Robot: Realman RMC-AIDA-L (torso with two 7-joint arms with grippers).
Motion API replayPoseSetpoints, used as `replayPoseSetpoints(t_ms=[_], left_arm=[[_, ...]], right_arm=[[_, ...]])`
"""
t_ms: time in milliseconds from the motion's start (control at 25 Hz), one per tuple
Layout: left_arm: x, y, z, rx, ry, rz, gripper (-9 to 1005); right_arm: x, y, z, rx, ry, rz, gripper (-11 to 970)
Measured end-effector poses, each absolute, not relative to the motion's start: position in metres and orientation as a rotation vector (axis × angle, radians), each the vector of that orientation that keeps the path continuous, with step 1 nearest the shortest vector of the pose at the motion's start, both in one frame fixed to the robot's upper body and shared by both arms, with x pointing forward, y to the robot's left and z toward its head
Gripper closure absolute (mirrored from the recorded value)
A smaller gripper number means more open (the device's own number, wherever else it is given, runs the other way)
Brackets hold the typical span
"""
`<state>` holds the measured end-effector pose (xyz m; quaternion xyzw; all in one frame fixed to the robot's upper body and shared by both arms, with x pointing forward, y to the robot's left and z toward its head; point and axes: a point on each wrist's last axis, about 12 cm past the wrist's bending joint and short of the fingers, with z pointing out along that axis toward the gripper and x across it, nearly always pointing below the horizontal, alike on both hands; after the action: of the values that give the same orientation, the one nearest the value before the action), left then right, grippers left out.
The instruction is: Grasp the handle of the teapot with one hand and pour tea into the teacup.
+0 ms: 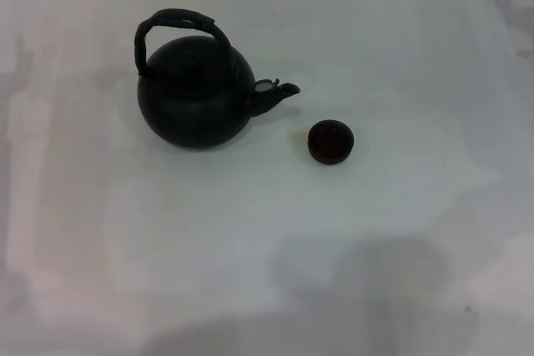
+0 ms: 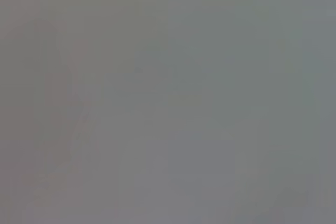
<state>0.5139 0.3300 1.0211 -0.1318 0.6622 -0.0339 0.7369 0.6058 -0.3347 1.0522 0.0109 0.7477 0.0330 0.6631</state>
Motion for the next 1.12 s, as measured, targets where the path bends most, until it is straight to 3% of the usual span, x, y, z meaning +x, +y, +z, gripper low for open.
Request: replayPoseSetpoints(t_ms=[1120], left_arm=[[0.500, 0.321, 1.013, -0.272, 1.476, -0.119, 166]], right_arm=[[0.582, -0.345, 1.039, 0.059, 1.690, 0.077, 117]])
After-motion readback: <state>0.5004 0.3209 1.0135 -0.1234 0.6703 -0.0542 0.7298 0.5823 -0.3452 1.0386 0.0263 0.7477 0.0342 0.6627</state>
